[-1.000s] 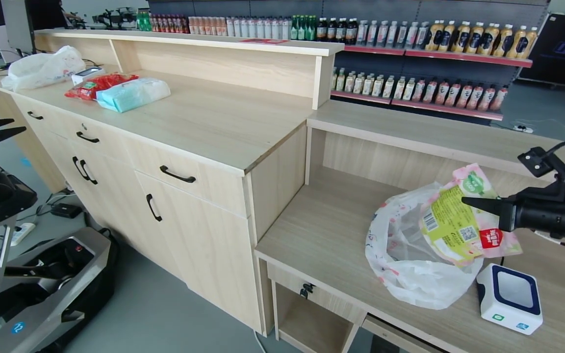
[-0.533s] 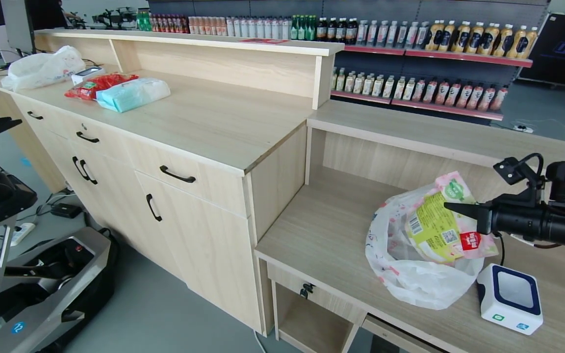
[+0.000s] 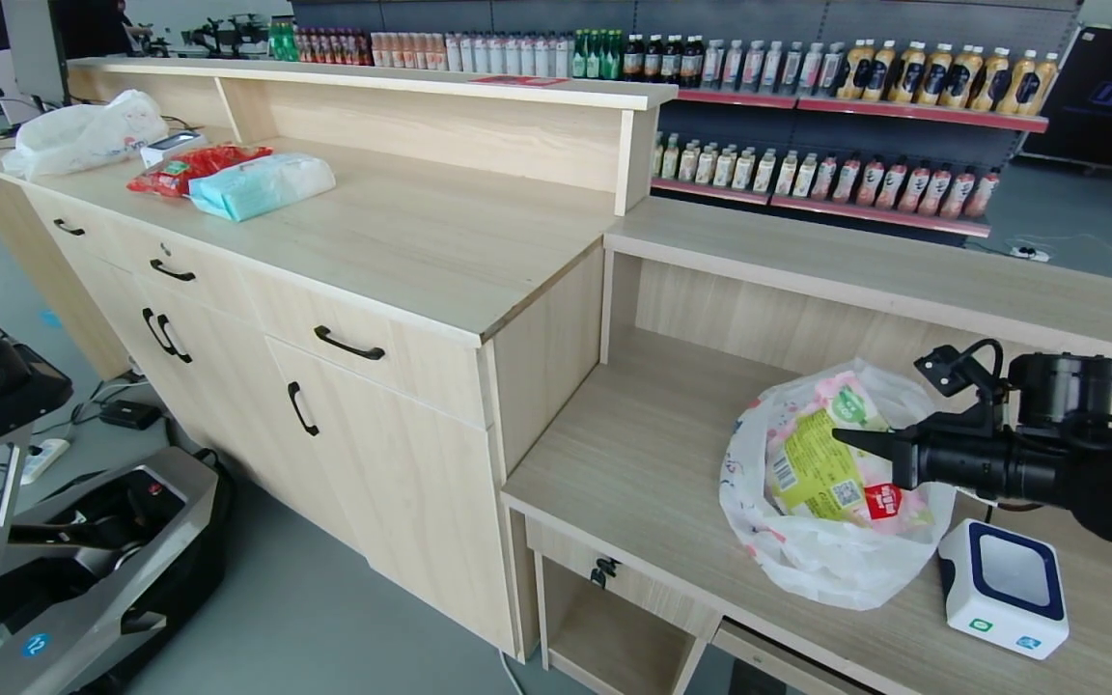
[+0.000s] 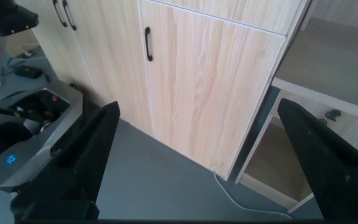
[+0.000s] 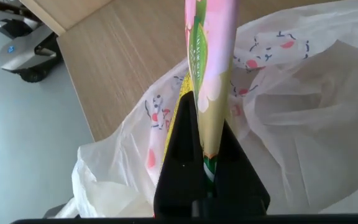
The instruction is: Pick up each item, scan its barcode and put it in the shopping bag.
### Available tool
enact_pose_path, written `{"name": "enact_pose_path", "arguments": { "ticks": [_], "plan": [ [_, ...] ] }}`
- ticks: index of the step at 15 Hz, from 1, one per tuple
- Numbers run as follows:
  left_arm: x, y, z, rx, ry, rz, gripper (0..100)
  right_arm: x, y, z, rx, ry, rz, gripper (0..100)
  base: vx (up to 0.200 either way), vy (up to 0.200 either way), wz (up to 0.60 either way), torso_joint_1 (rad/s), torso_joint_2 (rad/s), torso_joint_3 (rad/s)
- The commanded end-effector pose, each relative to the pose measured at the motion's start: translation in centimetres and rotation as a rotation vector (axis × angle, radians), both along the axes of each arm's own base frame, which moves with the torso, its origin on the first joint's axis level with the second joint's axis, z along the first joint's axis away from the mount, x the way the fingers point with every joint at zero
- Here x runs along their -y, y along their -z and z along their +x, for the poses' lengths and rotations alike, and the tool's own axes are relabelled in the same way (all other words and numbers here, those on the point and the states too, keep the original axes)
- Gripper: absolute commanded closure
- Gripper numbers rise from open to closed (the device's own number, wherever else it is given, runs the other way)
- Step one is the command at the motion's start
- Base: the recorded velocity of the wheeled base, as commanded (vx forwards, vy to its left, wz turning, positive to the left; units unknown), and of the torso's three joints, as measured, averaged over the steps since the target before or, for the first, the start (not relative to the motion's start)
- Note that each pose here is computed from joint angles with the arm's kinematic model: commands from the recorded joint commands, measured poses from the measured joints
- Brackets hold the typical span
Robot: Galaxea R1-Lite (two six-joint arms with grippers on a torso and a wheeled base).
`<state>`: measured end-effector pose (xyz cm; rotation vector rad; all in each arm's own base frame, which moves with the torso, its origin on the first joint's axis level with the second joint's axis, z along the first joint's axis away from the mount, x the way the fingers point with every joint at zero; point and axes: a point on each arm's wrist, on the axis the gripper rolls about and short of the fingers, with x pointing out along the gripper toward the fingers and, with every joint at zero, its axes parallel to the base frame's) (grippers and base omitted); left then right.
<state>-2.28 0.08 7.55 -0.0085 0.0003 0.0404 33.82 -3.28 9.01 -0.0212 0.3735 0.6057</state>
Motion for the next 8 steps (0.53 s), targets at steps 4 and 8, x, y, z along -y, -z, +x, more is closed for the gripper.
{"name": "enact_pose_path", "arguments": {
  "ticks": [4, 8],
  "plan": [
    [0.0, 0.0, 0.0, 0.0, -0.001, -0.001, 0, 0.0, 2.2, 0.4, -0.05, 0.001, -0.018, 100, 0.0, 0.0, 0.0, 0.0, 0.0, 0.0],
    [0.0, 0.0, 0.0, 0.0, -0.001, -0.001, 0, -0.1, 2.8, 0.4, -0.064, -0.006, -0.021, 100, 0.0, 0.0, 0.0, 0.0, 0.0, 0.0]
  ]
}}
